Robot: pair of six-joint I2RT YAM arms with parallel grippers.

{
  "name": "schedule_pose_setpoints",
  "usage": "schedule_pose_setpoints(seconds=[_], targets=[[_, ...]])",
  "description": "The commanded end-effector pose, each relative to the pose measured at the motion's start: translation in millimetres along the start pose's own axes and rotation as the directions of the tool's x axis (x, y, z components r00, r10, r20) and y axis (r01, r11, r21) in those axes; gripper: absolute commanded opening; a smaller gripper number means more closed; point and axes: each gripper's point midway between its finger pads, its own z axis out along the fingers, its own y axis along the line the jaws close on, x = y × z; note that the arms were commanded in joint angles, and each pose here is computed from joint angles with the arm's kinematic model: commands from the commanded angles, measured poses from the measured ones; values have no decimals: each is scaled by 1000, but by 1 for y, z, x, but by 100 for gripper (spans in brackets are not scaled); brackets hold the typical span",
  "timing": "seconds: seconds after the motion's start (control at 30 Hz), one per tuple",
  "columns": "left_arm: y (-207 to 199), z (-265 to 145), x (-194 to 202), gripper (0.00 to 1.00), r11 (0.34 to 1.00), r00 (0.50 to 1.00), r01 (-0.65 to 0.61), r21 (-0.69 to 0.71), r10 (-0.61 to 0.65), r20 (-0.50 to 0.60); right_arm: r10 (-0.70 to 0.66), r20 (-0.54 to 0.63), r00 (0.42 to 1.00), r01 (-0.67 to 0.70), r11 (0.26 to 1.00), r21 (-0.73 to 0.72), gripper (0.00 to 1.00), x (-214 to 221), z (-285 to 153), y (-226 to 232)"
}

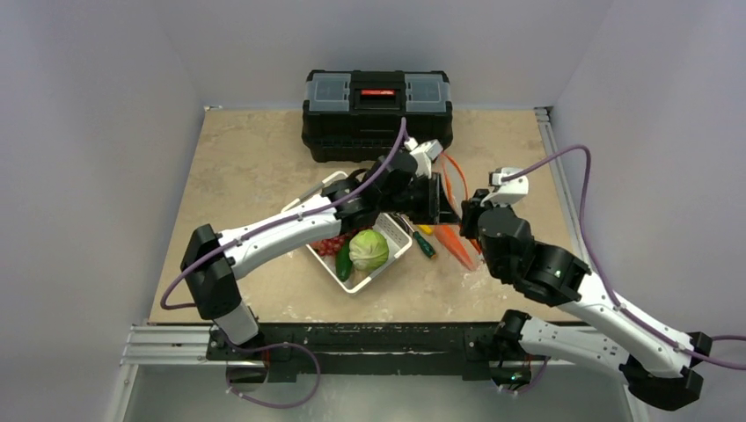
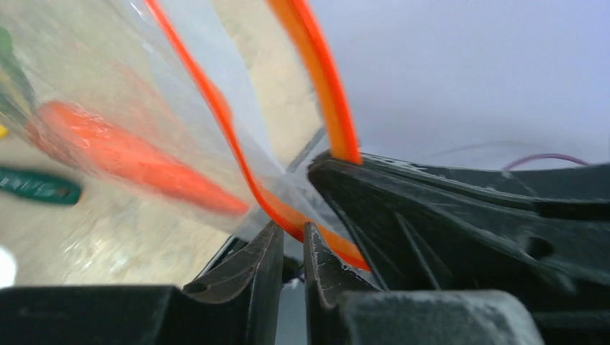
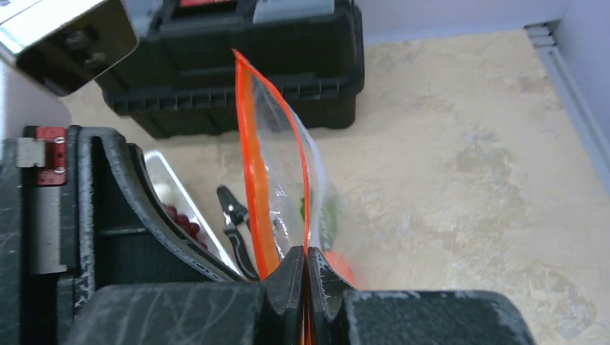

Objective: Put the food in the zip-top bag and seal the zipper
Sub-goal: Place the fake vegetable in the zipper food storage bag.

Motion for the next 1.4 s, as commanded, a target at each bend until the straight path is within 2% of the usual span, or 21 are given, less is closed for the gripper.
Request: schedule_pose_setpoints(seconds=[0.0,0.1,0.2,0.27,0.33,0.43,0.57,0.63,0.77,0.8,0.87,0.97,1.07,1.17,1.37], targets=[[-88,-38,-39,14,969,993,-103,227,86,85,72,80,994,-80,992,101,0,-57,-24,-25],[-79,-33,-35,12,974,996,-64,219,48,82,92,86,992,-99,992,79,0,-38,-16,-21],[-24,9,-16,6,991,999,33,132,-32,-8,115,67,991,-121,988,98,0,-4,0,-19],[10,33,-6,3,992,992,96,78,-89,-90,80,54,995,-88,981,171,0,18,11,-26],[26,41,-6,2,992,989,117,50,-112,-97,24,38,999,-32,975,220,0,26,17,-30],[1,27,-23,4,992,997,75,105,-72,-39,-8,22,1000,2,971,237,0,10,12,-30],[-36,0,-38,3,988,1000,-4,152,5,-2,-24,51,998,15,986,165,0,-27,0,-21],[-41,-7,-40,1,985,1000,0,173,-2,12,-29,54,998,21,990,138,0,-40,-6,-18],[-42,-6,-37,0,978,999,36,203,-39,14,-54,6,999,53,993,110,0,-37,-9,-14],[-42,-5,-36,0,977,999,43,210,-46,9,-65,-5,998,65,992,112,3,-35,-9,-14],[-43,-2,-35,0,975,999,50,218,-52,2,-90,-34,995,93,989,119,20,-29,-7,-14],[-41,-2,-35,0,975,998,56,216,-59,8,-143,-74,987,152,980,125,40,-23,-4,-12],[-35,-1,-33,0,977,998,60,203,-63,10,-186,-121,975,202,970,134,52,-17,-2,-12],[-29,1,-31,0,978,997,70,197,-75,19,-198,-149,969,216,969,122,56,-11,-2,-11],[-23,3,-28,0,979,996,78,188,-83,20,-208,-181,961,217,976,33,54,9,1,1]])
